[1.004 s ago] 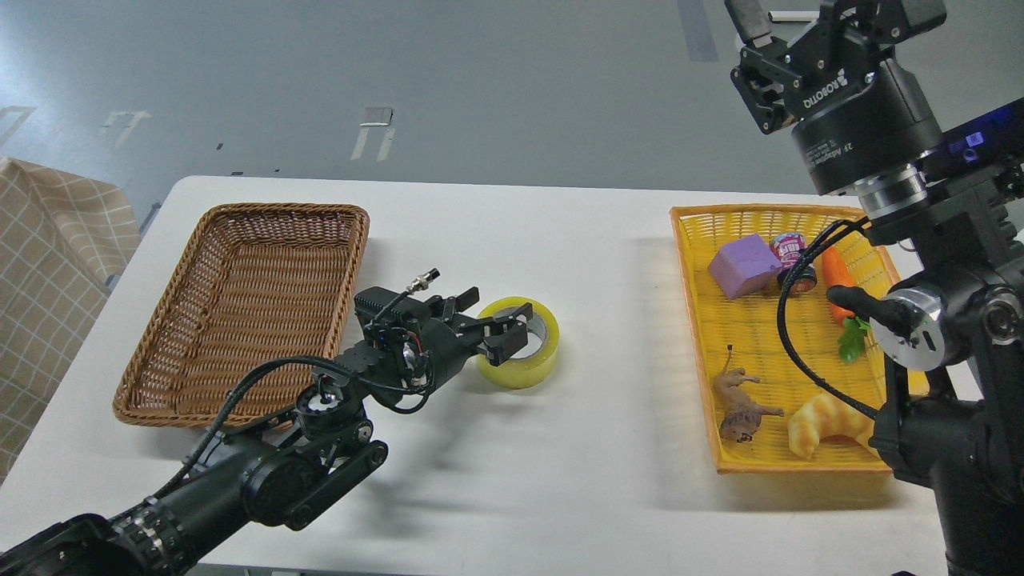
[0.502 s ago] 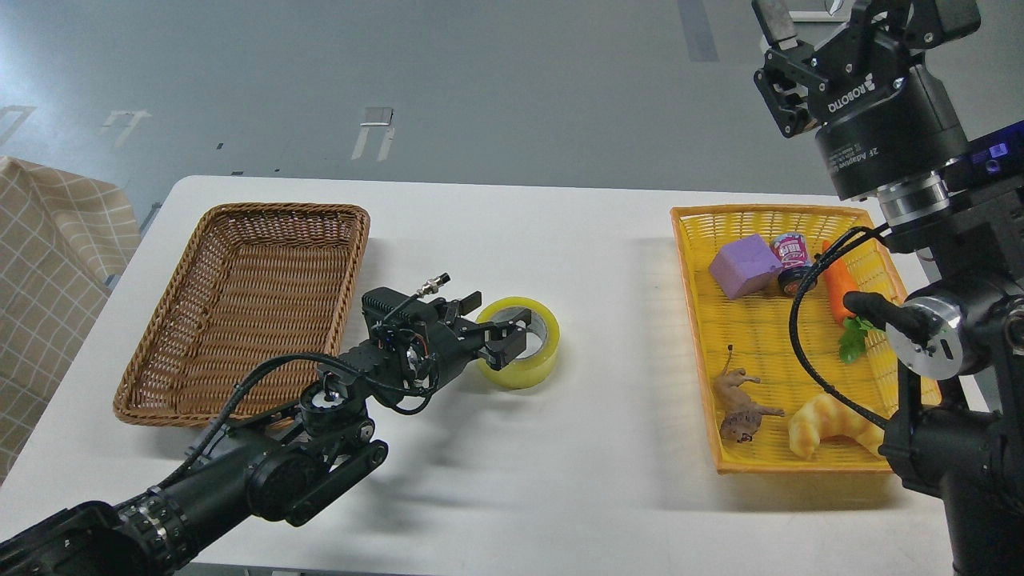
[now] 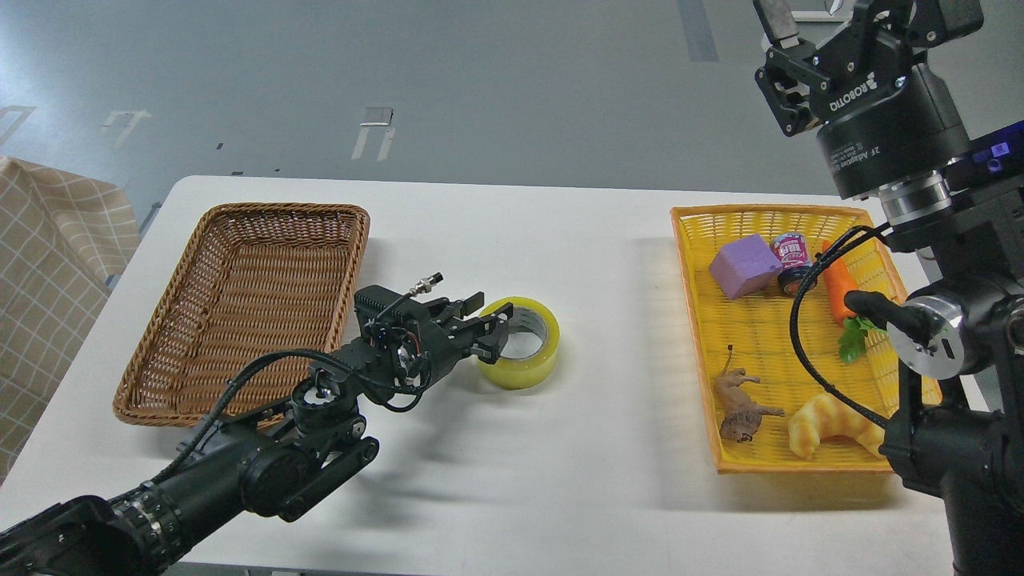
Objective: Place and transfer tape with both arms
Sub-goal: 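Close the left gripper on the tape roll's rim, then lift the tape roll with the left gripper and lower it into the wicker basket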
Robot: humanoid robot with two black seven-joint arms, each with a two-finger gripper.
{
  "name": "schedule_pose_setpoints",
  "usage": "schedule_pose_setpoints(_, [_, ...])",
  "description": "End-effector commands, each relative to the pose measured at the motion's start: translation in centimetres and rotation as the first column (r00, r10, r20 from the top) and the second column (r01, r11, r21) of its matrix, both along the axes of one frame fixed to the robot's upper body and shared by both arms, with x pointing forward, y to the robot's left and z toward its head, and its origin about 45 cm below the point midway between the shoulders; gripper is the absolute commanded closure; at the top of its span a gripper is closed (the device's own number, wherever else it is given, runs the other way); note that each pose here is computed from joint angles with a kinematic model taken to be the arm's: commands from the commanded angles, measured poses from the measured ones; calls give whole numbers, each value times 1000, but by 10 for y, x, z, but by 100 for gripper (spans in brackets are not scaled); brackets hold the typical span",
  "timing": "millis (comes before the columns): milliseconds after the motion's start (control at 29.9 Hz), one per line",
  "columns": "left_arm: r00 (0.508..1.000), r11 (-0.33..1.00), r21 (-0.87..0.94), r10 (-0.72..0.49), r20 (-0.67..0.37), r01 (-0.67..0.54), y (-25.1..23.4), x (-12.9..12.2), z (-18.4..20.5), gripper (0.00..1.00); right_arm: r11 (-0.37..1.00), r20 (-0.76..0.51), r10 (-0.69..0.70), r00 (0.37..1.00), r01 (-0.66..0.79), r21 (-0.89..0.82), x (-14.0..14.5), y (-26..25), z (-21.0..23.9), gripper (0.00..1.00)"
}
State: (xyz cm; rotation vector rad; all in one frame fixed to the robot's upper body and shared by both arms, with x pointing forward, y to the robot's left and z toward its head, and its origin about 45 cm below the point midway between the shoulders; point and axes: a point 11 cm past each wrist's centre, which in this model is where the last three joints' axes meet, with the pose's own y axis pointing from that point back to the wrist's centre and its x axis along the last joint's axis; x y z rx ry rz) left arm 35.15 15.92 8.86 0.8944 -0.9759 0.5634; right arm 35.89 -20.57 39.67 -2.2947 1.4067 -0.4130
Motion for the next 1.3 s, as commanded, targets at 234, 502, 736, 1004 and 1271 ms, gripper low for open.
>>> schedule_pose_setpoints(234, [1000, 999, 17, -30, 6, 30, 2, -4, -2, 45, 1000, -3, -1, 1000, 1, 0, 0, 0, -1, 0])
schedule_pose_setpoints(502, [1000, 999, 18, -27, 6, 26, 3, -3, -3, 81, 1000, -8, -5, 1000, 5, 2, 0, -1, -3, 0])
schedule_pose_setpoints(736, [1000, 999, 20, -27, 3, 27, 4, -5, -4, 82, 1000, -8, -11, 1000, 11, 4, 0, -3, -2, 0])
schedule_pose_setpoints(1004, [999, 1000, -2, -25, 39, 25, -3, 1, 5, 83, 1000, -30, -22, 999, 22, 6, -1, -8, -11, 0])
schedule_pose_setpoints(1271, [976, 999, 10, -53, 213, 52, -2, 46, 70, 83, 999, -41, -32, 999, 32, 8, -2, -11, -15, 0])
